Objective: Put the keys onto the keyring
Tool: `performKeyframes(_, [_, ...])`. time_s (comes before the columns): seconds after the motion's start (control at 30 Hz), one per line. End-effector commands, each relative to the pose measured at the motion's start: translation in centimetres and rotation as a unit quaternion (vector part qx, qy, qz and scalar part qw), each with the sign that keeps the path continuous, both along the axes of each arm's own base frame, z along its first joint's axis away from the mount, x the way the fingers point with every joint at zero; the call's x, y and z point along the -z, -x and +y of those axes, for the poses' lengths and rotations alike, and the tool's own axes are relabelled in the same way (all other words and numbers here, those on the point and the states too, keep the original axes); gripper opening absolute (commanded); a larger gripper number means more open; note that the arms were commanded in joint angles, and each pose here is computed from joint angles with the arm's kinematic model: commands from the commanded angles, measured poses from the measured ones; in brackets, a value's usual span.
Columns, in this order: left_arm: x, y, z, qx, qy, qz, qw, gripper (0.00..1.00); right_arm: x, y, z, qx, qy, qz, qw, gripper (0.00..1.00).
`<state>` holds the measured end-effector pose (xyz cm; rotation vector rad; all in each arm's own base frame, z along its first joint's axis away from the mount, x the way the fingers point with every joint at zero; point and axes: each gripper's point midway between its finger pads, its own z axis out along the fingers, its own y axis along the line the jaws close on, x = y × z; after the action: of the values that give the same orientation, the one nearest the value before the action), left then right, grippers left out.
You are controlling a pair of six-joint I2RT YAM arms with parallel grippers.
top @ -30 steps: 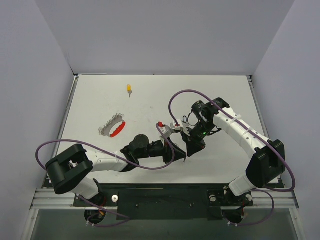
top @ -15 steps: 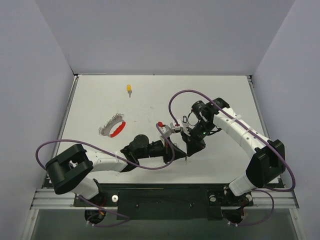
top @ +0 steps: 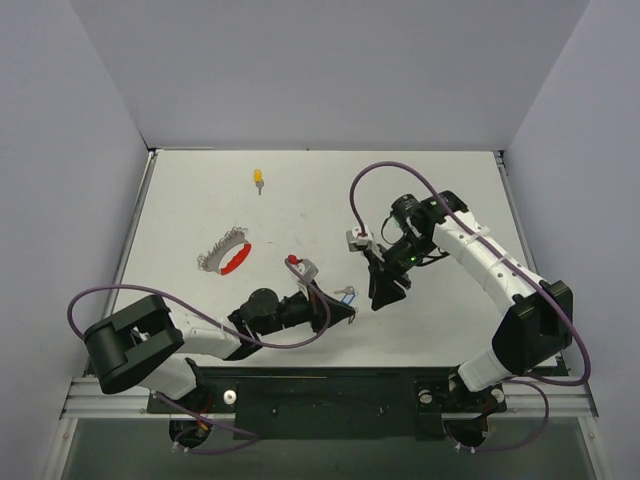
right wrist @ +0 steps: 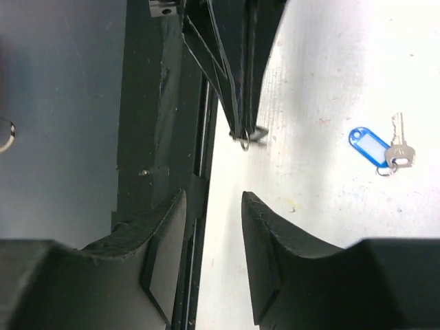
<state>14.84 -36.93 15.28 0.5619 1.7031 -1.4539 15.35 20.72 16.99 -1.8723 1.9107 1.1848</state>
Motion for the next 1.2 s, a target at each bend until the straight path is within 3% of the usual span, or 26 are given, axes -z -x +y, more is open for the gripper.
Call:
performKeyframes(0.0, [-6.4, -1.3, 1.9, -0.074, 0.139, -0.032, 0.987, 0.0, -3.5, 0.3, 0.2, 0.037, -0.073, 0.022, 0.996, 0.35])
performKeyframes(0.33, [-8.7, -1.0, 1.5, -0.087, 0.204, -0.045, 0.974, 0.0, -3.9, 1.4, 1.3, 0.019, -0.137, 0.038, 0.99, 0.4])
performKeyframes(0.83, [-9.9, -0.2, 1.3, -0.071, 0.221, -0.065, 0.97, 0.0, -1.0, 0.5, 1.7, 0.02, -0.075, 0.063, 0.995, 0.38])
performKeyframes(0.97, [-9.9, 1.0, 1.3, -0.045, 0.209, -0.104, 0.971, 0.0, -1.0, -0.1, 1.3, 0.034, -0.054, 0.054, 0.996, 0.4])
performKeyframes(1.17, [-9.7, 3.9, 1.7, 0.016, 0.179, -0.243, 0.953, 0.0, -1.8, 0.5, 1.0, 0.025, -0.064, 0.033, 0.997, 0.42])
